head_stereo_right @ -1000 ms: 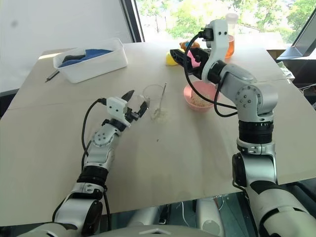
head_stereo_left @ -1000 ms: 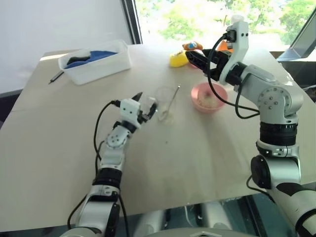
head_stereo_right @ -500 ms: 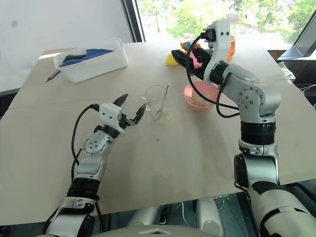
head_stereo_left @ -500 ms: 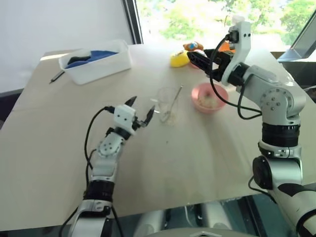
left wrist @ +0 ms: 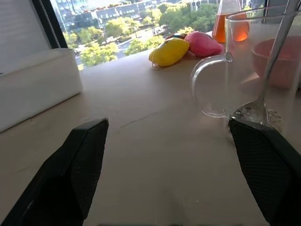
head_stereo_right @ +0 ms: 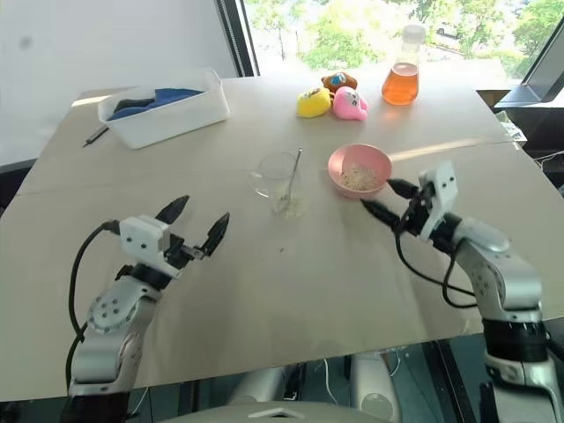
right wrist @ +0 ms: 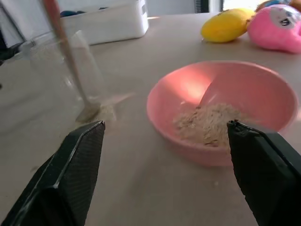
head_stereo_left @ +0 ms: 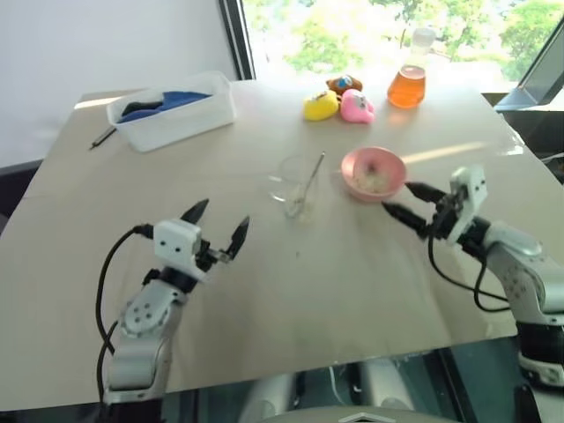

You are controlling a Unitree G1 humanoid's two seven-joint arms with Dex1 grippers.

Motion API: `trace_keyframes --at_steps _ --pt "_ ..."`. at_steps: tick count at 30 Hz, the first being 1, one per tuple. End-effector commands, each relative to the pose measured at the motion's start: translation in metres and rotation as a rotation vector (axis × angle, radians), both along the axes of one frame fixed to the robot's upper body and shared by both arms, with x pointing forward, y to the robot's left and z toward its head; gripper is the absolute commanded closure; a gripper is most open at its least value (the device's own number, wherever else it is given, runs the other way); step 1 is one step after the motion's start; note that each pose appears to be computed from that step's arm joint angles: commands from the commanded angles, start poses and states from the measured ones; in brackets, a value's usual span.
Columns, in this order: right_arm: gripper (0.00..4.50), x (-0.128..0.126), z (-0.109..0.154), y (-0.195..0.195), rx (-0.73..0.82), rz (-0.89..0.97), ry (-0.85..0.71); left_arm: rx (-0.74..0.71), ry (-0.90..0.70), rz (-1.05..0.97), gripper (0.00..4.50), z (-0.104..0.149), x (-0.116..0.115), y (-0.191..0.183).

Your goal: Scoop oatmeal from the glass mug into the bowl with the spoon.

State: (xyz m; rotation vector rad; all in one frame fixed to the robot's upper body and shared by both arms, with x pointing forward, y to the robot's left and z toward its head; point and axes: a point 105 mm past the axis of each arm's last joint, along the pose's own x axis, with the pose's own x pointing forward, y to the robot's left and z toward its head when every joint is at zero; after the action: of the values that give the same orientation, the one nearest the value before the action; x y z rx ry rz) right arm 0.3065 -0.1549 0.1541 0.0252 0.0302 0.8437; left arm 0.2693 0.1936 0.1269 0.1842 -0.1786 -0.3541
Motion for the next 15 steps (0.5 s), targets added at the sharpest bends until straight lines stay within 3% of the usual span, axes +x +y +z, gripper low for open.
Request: trace_keyframes --at_steps 1,8,15 --pt "0.23 -0.031 -0.013 -0.002 -0.027 0.065 -0.003 -0.015 0.08 -0.039 0.08 -0.016 -0.027 -0.006" --pt "0.23 -0.041 -0.05 -0.037 -0.049 -0.117 0.065 0.031 0.216 -0.018 0.08 -0.049 -0.045 0.002" --pt "0.23 -0.045 -0.059 -0.041 -0.108 -0.097 0.023 0.04 0.238 -0.067 0.08 -0.05 -0.042 0.0"
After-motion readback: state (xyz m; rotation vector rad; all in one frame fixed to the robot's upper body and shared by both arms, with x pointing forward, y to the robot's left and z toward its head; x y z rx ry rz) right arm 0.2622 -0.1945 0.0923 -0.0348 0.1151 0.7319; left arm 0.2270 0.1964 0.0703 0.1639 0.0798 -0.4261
